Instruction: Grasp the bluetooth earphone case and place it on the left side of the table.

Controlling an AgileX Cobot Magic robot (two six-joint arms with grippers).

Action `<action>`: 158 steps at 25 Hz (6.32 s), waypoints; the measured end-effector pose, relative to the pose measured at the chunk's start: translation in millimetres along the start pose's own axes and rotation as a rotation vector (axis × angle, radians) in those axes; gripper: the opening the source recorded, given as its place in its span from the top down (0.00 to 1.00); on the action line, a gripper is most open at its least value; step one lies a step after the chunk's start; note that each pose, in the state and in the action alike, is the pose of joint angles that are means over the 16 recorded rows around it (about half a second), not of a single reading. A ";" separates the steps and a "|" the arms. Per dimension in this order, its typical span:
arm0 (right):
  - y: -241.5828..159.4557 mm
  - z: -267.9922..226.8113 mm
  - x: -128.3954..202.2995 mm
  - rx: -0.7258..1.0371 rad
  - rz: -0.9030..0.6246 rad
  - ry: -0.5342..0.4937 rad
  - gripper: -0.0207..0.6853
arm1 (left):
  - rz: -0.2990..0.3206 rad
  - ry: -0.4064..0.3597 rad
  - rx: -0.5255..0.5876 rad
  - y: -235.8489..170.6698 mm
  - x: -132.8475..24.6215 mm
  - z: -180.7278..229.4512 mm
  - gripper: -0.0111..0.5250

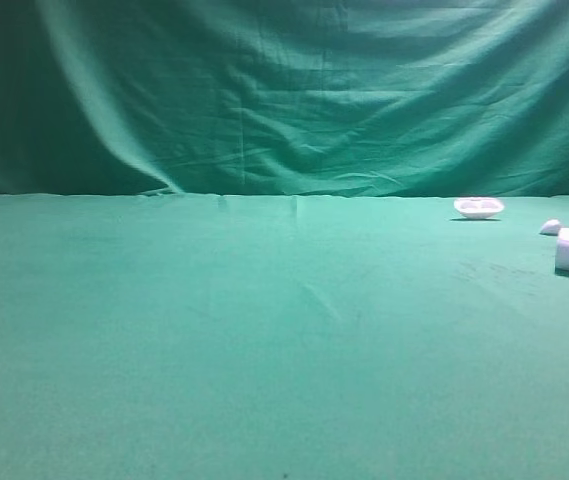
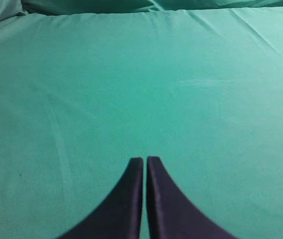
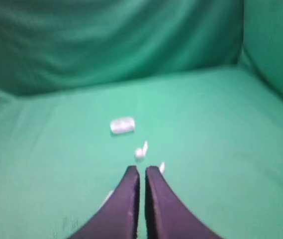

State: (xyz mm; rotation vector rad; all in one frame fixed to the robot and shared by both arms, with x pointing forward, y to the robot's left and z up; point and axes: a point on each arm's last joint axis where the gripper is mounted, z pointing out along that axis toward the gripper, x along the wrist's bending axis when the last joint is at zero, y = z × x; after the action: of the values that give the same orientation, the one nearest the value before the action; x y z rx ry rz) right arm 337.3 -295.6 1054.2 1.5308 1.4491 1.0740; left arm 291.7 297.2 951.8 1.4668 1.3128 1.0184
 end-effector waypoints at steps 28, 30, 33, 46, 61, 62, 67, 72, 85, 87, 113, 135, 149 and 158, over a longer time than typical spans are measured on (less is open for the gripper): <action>-9.2 211.2 70.4 0.887 -0.147 0.032 0.17 | 0.000 0.000 0.000 0.0 0.0 0.0 0.98; -13.7 222.9 72.3 0.904 -0.139 0.021 0.11 | 0.000 0.000 0.000 0.0 0.0 0.0 0.98; -20.2 237.1 74.4 0.926 -0.126 0.006 0.09 | 0.000 0.000 0.000 0.0 0.0 0.0 0.98; -34.4 259.6 74.7 0.969 -0.127 -0.042 0.32 | 0.000 0.000 0.000 0.0 0.0 0.0 0.98; 58.0 269.2 171.2 0.701 -0.246 0.152 0.52 | 0.000 0.000 0.000 0.0 0.0 0.0 0.98; 64.5 268.8 186.8 0.672 -0.263 0.186 0.52 | 0.000 0.000 0.000 0.0 0.0 0.0 0.98; 74.6 264.0 273.3 0.556 -0.360 0.366 0.52 | 0.000 0.000 0.000 0.0 0.0 0.0 0.98; 44.3 259.3 352.7 0.491 -0.450 0.523 0.52 | 0.000 0.000 0.000 0.0 0.0 0.0 0.98; -53.6 251.5 443.5 0.429 -0.523 0.737 0.51 | 0.000 0.000 0.000 0.0 0.0 0.0 0.98; -60.2 251.9 446.5 0.427 -0.521 0.747 0.49 | 0.000 0.000 0.000 0.0 0.0 0.0 0.98; 123.7 188.7 325.5 0.622 -0.445 0.489 0.83 | 0.000 0.000 0.000 0.0 0.0 0.0 0.98; 127.3 15.6 123.3 0.402 -0.392 0.428 0.97 | 0.000 0.000 0.000 0.0 0.0 0.0 0.98; 71.4 -78.0 37.9 0.333 -0.258 0.462 0.97 | 0.000 0.000 0.000 0.0 0.0 0.0 0.98; 53.5 -94.0 20.1 0.205 -0.322 0.485 0.97 | 0.000 0.000 0.000 0.0 0.0 0.0 0.98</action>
State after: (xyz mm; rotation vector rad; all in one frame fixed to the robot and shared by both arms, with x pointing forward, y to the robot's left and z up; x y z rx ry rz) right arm 269.0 -281.6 1139.3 1.1512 2.1114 1.1714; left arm 291.7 297.2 951.8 1.4668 1.3128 1.0184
